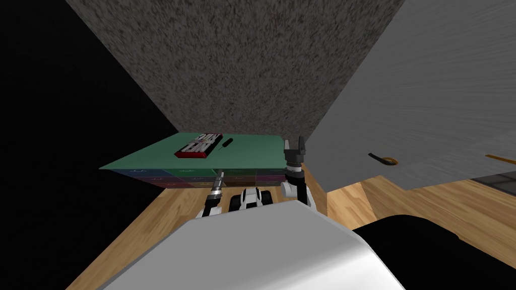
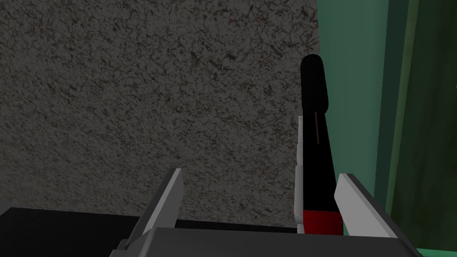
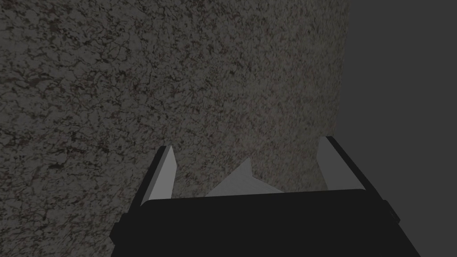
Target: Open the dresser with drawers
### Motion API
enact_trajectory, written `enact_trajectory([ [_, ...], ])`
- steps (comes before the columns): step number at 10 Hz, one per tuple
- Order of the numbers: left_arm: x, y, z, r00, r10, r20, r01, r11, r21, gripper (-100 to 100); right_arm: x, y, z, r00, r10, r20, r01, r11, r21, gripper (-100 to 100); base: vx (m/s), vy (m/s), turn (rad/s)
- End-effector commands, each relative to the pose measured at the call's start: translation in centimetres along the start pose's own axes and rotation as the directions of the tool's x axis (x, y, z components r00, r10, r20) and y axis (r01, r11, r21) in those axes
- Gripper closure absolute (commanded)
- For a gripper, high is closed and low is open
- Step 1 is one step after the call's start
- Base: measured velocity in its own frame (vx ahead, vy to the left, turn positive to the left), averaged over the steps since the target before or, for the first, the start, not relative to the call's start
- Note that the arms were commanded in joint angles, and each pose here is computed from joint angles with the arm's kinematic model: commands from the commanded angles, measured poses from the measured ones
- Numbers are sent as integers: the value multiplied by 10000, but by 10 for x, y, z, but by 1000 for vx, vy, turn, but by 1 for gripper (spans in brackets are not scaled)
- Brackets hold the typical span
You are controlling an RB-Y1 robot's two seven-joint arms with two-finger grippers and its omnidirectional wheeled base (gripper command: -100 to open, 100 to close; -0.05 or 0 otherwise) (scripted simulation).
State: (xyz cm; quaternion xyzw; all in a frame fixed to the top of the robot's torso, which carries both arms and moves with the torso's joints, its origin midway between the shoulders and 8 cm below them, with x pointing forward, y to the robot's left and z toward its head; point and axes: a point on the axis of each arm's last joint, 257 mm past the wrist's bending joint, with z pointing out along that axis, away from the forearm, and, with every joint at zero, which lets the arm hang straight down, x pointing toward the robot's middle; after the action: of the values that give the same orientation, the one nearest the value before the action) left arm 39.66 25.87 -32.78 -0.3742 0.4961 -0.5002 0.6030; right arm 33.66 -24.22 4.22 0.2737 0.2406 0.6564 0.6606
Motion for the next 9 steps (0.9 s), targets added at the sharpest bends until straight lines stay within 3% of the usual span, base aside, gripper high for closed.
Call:
enact_trajectory([
  [1,7,21,-14,9999,-67,-127,61,9988,-479,-100,0,0,0,10000,0,0,0,10000,0,0,70,-35,-4],
  [3,16,40,-26,9995,-154,-272,129,9961,-871,-100,0,0,0,10000,0,0,0,10000,0,0,73,-42,-15],
  [9,27,71,-51,9985,-226,-508,141,9865,-1632,-100,0,0,0,10000,0,0,0,10000,0,0,49,-29,-8],
])
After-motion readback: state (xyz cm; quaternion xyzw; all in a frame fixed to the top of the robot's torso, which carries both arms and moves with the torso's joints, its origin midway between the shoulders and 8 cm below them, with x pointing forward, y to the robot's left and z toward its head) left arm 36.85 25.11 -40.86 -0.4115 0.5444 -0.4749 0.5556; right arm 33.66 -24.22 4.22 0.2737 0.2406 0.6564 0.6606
